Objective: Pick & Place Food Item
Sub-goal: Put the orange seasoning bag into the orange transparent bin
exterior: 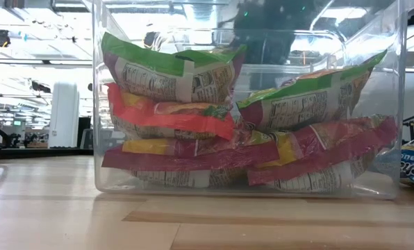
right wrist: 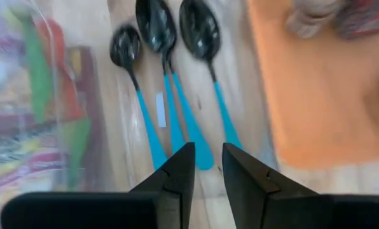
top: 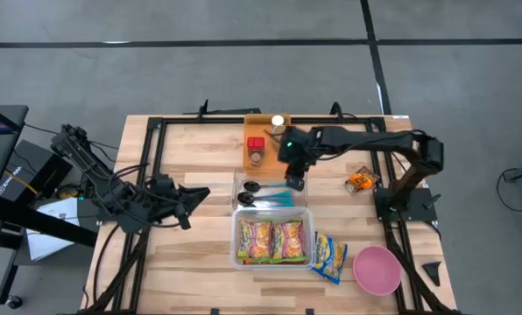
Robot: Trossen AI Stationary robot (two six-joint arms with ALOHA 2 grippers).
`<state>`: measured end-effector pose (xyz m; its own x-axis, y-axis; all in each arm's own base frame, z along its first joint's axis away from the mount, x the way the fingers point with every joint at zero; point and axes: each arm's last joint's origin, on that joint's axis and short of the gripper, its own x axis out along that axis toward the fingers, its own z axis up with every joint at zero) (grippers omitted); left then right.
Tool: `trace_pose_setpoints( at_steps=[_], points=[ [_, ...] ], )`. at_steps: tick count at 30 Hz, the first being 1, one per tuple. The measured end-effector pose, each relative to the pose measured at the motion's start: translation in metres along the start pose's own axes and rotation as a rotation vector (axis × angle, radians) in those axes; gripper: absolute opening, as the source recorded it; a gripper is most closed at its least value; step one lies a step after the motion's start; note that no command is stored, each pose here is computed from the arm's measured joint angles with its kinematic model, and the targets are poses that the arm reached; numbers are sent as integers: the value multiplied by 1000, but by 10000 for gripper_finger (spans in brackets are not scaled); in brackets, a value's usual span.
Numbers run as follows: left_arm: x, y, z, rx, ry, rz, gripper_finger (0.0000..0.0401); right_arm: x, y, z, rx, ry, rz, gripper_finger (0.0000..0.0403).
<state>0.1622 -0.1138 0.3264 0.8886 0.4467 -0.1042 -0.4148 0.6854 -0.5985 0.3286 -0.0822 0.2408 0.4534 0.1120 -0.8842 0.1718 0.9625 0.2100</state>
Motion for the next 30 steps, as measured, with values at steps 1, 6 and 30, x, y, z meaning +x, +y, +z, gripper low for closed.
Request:
trace_pose_setpoints(
  at_steps=[1,6,30],
  points=[
    [0,0,-1,5,1,1,40,-7,-1,-1,15,-14,-4,77],
    [3,-1,-5,25,-1,13,40,-54,2,-7,71,-111,-13,77],
    [3,-1,-6,43,20,-2,40,-129,58,-96,298,189,-367,77]
  ],
)
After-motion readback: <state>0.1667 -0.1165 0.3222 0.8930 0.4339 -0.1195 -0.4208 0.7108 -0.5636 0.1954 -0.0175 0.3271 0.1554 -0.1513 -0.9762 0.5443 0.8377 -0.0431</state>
